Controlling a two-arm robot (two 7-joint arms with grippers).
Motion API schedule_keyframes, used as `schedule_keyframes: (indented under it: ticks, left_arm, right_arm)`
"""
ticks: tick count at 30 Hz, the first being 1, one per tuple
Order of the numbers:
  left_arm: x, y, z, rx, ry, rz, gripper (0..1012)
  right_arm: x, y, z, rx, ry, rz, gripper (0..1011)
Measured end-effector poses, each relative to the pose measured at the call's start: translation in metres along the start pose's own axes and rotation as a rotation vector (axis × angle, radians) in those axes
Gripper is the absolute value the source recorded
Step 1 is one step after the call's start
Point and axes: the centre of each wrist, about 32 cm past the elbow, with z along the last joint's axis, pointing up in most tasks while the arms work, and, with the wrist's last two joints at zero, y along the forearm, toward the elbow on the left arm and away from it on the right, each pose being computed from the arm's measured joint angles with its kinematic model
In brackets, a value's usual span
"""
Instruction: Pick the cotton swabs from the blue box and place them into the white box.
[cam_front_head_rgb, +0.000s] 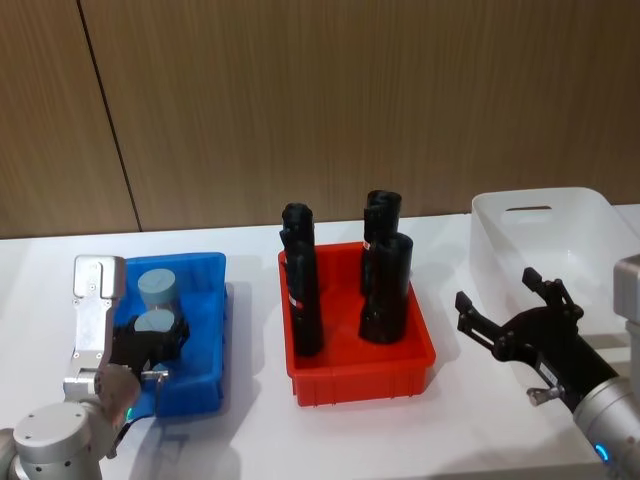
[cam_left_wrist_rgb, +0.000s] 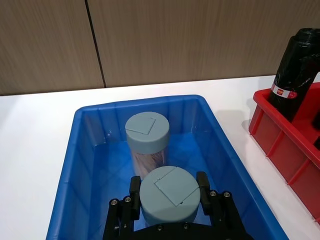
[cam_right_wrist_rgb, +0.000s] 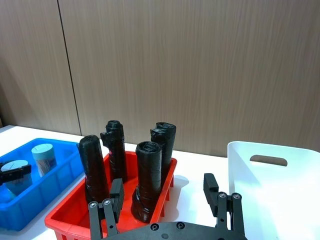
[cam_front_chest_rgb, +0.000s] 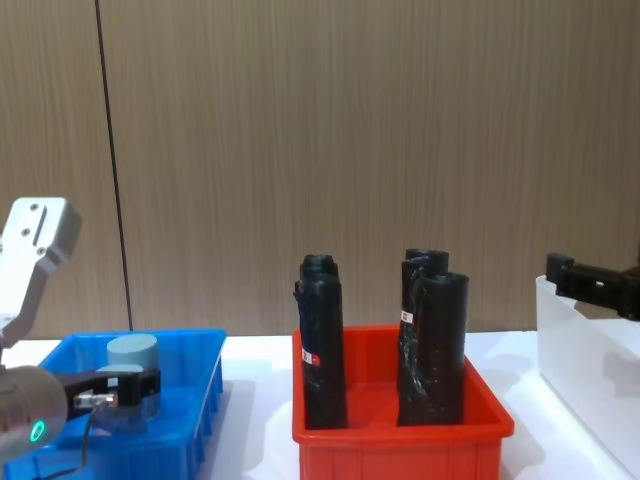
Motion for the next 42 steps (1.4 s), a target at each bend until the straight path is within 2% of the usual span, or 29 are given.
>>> schedule_keyframes:
  ticks: [2, 7, 14, 21, 31, 35, 39, 40, 42]
  left_arm:
    - [-0.0009, 0.0004, 0.002, -0.004, -0.011, -0.001, 670]
    - [-0.0029, 0.0024, 0.0084, -0.02, -0.046, -0.005, 670]
    - [-0.0081, 0.0082, 0.0264, -0.08, -0.112, -0.033, 670]
    - [-0.0139, 0.0138, 0.0445, -0.149, -0.15, -0.096, 670]
    - [-0.022, 0.019, 0.0694, -0.232, -0.169, -0.218, 670]
    - [-0.0251, 0.0197, 0.0773, -0.256, -0.165, -0.267, 670]
    - [-0.0304, 0.02, 0.0873, -0.284, -0.153, -0.34, 670]
    - [-0.0304, 0.02, 0.0873, -0.284, -0.153, -0.34, 670]
    - [-0.0338, 0.0195, 0.0931, -0.299, -0.144, -0.388, 670]
  right_arm:
    - [0.0, 0.0, 0.0, 0.0, 0.0, 0.0, 1002]
    - [0.0, 0.0, 0.0, 0.0, 0.0, 0.0, 1002]
    - [0.0, 0.0, 0.0, 0.0, 0.0, 0.0, 1002]
    - [0.0, 0.0, 0.0, 0.0, 0.0, 0.0, 1002]
    - [0.0, 0.0, 0.0, 0.0, 0.0, 0.0, 1002]
    - [0.0, 0.0, 0.0, 0.0, 0.0, 0.0, 1002]
    - [0.0, 0.0, 0.0, 0.0, 0.0, 0.0, 1002]
    - [0.0, 0.0, 0.0, 0.0, 0.0, 0.0, 1002]
    - [0.0, 0.0, 0.0, 0.0, 0.0, 0.0, 1002]
